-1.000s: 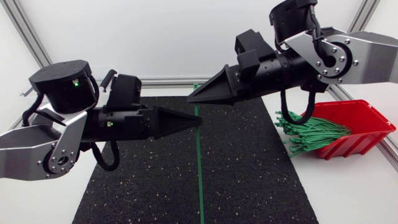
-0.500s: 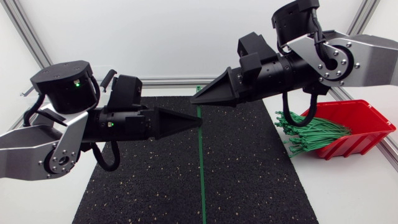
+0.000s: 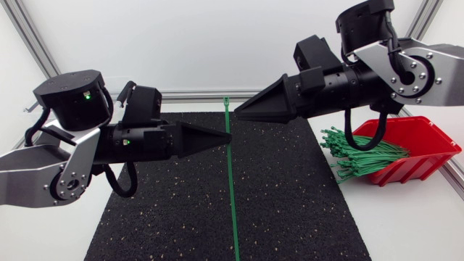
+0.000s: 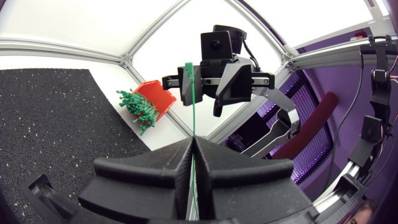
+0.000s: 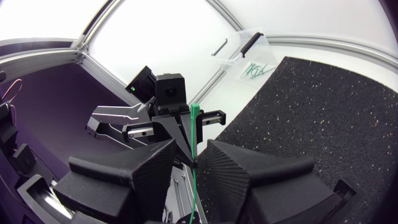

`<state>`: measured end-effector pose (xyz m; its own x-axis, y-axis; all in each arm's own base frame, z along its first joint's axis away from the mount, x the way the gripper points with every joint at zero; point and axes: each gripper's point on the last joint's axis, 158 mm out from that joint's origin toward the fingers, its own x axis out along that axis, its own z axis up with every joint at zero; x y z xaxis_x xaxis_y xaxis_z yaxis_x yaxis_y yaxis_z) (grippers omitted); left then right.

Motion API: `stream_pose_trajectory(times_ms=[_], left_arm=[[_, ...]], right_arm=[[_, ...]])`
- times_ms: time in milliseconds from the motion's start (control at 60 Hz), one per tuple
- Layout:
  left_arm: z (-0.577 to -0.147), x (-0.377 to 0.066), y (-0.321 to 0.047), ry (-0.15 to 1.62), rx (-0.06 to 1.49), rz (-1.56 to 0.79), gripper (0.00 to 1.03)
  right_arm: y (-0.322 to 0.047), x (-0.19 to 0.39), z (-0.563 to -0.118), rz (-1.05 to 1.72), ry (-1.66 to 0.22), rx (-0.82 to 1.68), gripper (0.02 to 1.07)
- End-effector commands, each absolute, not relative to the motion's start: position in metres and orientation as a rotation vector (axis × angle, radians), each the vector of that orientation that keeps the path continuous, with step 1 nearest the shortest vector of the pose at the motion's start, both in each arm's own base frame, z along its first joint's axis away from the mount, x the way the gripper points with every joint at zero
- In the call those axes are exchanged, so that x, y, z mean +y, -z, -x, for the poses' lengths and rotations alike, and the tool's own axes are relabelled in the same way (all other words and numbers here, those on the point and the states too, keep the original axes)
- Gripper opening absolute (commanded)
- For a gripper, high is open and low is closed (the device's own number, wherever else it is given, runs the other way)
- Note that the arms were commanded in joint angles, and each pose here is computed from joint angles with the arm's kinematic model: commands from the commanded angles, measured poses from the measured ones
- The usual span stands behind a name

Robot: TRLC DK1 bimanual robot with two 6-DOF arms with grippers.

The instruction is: Take a green cable tie from the red box, thread the tail through the head to close it, then place it in the transparent bin on the left.

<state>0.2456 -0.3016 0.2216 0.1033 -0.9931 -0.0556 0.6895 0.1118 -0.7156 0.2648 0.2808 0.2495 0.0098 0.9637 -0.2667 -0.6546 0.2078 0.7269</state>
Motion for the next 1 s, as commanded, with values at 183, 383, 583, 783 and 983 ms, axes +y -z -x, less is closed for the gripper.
stream_pose_trajectory(times_ms=[183,383,583,783,983], left_arm=[[-0.261,-0.286,-0.234,1.341,0.636,0.666,0.04],[-0.267,-0.286,-0.234,1.352,0.671,0.689,0.03],[-0.28,-0.285,-0.223,1.351,0.745,0.731,0.03],[-0.279,-0.28,-0.213,1.381,0.765,0.72,0.04],[-0.289,-0.278,-0.2,1.368,0.778,0.721,0.04]], right_arm=[[-0.232,0.259,-0.264,-0.253,-1.275,0.756,0.53],[-0.195,0.267,-0.252,-0.003,-1.26,0.747,0.53],[-0.165,0.257,-0.254,0.251,-1.21,0.725,0.9],[-0.146,0.243,-0.25,0.387,-1.175,0.737,1.02],[-0.129,0.232,-0.233,0.596,-1.162,0.774,1.03]])
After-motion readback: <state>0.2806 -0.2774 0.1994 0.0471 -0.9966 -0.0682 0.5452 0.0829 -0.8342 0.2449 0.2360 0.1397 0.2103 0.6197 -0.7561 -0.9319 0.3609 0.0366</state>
